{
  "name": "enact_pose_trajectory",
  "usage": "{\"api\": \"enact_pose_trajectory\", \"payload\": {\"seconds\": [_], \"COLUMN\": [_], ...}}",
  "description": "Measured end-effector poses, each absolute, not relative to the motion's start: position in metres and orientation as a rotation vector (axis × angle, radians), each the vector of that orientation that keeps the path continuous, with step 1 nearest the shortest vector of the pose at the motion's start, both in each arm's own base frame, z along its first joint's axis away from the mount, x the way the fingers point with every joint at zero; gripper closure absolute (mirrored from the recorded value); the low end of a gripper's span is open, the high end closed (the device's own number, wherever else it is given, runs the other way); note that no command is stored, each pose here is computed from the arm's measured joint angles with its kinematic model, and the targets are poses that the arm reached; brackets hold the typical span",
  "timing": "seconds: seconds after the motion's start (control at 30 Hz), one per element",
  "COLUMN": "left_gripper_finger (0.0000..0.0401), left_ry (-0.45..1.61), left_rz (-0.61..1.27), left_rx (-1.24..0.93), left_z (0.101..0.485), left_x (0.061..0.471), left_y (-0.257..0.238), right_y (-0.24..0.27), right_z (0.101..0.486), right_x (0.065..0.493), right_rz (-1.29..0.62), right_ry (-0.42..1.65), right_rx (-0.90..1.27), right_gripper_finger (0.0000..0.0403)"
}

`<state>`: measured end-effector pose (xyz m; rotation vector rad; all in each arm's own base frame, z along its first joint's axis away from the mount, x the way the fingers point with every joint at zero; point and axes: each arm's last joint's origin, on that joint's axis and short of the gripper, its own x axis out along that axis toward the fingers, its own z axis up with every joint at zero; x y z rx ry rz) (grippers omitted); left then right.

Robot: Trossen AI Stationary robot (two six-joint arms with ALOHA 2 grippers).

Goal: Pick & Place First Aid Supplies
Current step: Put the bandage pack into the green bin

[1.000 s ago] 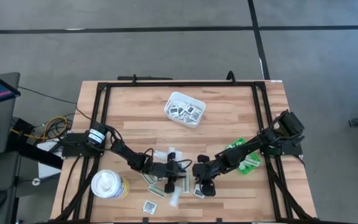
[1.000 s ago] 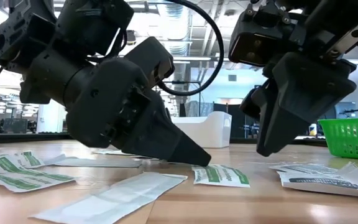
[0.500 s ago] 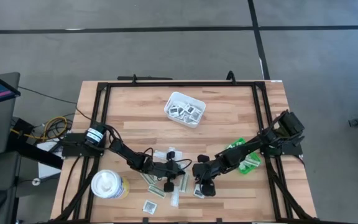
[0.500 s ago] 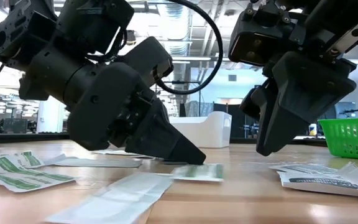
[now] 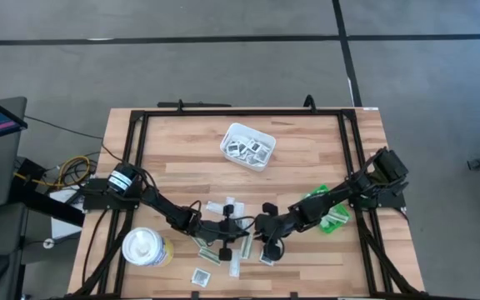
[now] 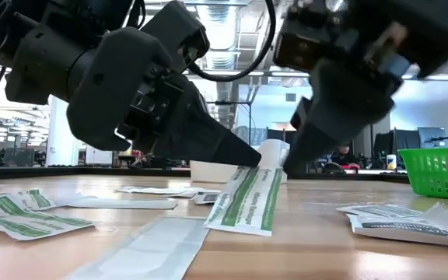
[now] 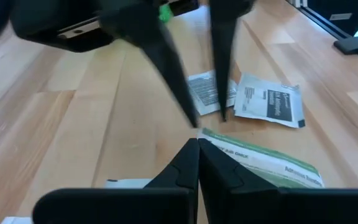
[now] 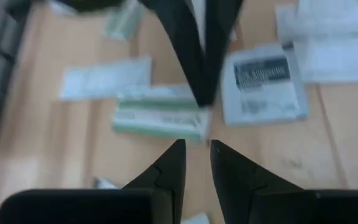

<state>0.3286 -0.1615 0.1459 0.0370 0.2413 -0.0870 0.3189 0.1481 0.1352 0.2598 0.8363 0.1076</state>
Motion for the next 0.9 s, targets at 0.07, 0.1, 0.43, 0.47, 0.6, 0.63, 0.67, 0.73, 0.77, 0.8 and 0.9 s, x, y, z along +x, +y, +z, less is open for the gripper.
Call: {"api": "enact_pose_trajectory", "payload": {"seconds": [0.07,0.1,0.43,0.47,0.6,0.63,0.67,0.73,0.77,0.8,0.9], "left_gripper_finger": [0.0395,0.0395,0.0395,0.0395,0.0395,0.0395,0.0395,0.0395,0.0395,0.0395,0.0395], "left_ry": [0.241,0.239,0.227,0.226,0.226,0.226,0.225,0.22,0.215,0.207,0.18], "left_rz": [-0.085,-0.085,-0.085,-0.085,-0.085,-0.082,-0.076,-0.056,-0.045,-0.035,-0.028], "left_rx": [0.037,0.036,0.031,0.03,0.03,0.031,0.032,0.047,0.048,0.047,0.035], "left_z": [0.146,0.146,0.148,0.148,0.148,0.148,0.148,0.148,0.149,0.15,0.152], "left_x": [0.329,0.329,0.329,0.329,0.329,0.329,0.329,0.329,0.329,0.329,0.33], "left_y": [-0.161,-0.161,-0.161,-0.161,-0.161,-0.161,-0.161,-0.161,-0.16,-0.16,-0.16], "right_y": [0.149,0.149,0.137,0.136,0.135,0.135,0.135,0.136,0.136,0.136,0.136], "right_z": [0.138,0.139,0.136,0.136,0.136,0.136,0.136,0.136,0.136,0.136,0.136], "right_x": [0.321,0.322,0.324,0.324,0.325,0.325,0.325,0.325,0.325,0.325,0.325], "right_rz": [0.113,0.112,0.02,0.017,0.014,0.014,0.016,0.02,0.021,0.022,0.023], "right_ry": [0.803,0.797,0.837,0.837,0.837,0.837,0.835,0.832,0.829,0.828,0.828], "right_rx": [0.29,0.299,0.408,0.41,0.412,0.413,0.412,0.411,0.411,0.41,0.408], "right_gripper_finger": [0.0333,0.0333,0.0333,0.0333,0.0333,0.0333,0.0333,0.0333,0.0333,0.0333,0.0333]}}
